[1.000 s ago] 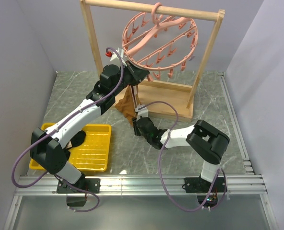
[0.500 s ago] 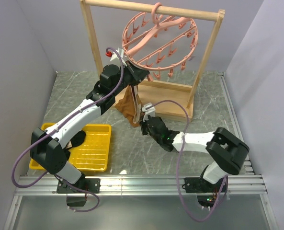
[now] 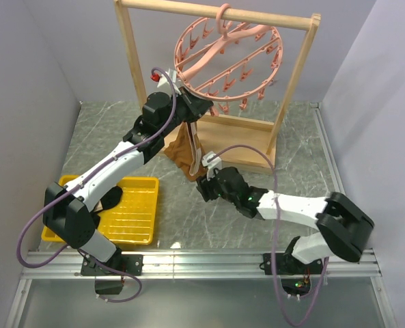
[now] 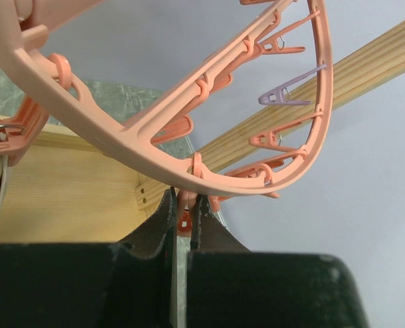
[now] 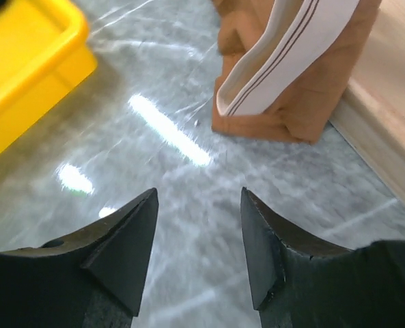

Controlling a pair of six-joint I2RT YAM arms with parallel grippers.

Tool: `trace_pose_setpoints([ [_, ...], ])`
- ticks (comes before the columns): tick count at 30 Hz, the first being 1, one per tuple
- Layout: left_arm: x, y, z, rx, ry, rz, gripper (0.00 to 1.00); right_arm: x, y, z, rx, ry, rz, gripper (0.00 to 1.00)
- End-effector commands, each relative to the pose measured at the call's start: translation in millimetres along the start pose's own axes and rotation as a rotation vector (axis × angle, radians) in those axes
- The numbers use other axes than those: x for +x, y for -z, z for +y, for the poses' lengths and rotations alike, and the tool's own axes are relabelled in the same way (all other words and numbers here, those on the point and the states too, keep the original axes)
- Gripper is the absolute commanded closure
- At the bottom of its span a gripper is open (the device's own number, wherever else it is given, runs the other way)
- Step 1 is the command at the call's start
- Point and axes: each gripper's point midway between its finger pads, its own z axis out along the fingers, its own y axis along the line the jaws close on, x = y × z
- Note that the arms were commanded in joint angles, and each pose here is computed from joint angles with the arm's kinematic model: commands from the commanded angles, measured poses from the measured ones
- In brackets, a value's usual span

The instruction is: Clip the underwear to the hanger

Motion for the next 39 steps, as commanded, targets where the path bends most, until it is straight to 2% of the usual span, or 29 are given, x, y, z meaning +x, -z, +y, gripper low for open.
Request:
trace_pose_setpoints([
  [1, 1.0, 1.4, 7.8, -0.026, 0.05, 0.01, 1.0, -33.4, 30.1, 0.8, -0.08, 0.026, 0.005, 0.41],
  [5, 1.3, 0.6, 6.9, -0.019, 0.053, 0.006, 1.0, -15.5, 50.5, -9.9, -0.102, 0.005, -0.023, 0.37],
  [7, -1.1, 0.2, 9.1, -0.03, 0.043, 0.002, 1.0, 12.1, 54.4, -20.1, -0.111, -0.019, 0.078, 0.32],
  [8, -0.4, 0.5, 10.6, -0.034, 0.04, 0.006, 1.0, 18.3, 51.9, -39.9, -0.083, -0.033, 0.134, 0.34],
  [10, 1.4, 1.7, 13.3, -0.044, 0.048, 0.013, 1.0, 5.9, 53.9, -53.9, -0.051, 0.068, 0.196, 0.35],
  [13, 4.5, 3.7, 14.7, -0.049, 0.062, 0.023, 1.0, -34.2, 58.9, -52.1, -0.064, 0.052, 0.077, 0.31],
  [15, 2.8, 3.1, 12.8, -0.045, 0.066, 0.023, 1.0, -40.0, 51.9, -37.4, -0.084, -0.014, 0.092, 0.31],
  [16, 1.2, 3.1, 10.7, -0.041, 0.064, 0.021, 1.0, -51.4, 47.0, -29.8, -0.08, -0.109, 0.061, 0.31],
  [18, -1.9, 0.7, 7.9, -0.038, 0.059, 0.015, 1.0, -38.6, 36.4, -22.6, -0.028, -0.184, 0.066, 0.31],
  [20, -4.3, -0.3, 7.1, -0.04, 0.056, 0.013, 1.0, -44.3, 21.3, -27.1, 0.047, -0.159, 0.013, 0.27],
  [21, -5.2, -1.8, 6.3, -0.04, 0.058, 0.013, 1.0, -47.0, 18.4, -45.5, 0.171, -0.143, -0.011, 0.27],
  [27, -3.9, -2.3, 9.8, -0.054, 0.055, 0.011, 1.0, -41.9, -9.2, -35.1, 0.33, -0.177, -0.068, 0.28],
  [31, -1.5, -1.2, 14.8, -0.067, 0.058, 0.012, 1.0, -39.2, -15.6, -20.3, 0.382, -0.203, -0.102, 0.31],
  [39, -2.6, -3.8, 11.5, -0.059, 0.072, 0.015, 1.0, -17.6, -47.0, -3.2, 0.38, -0.263, -0.062, 0.29],
])
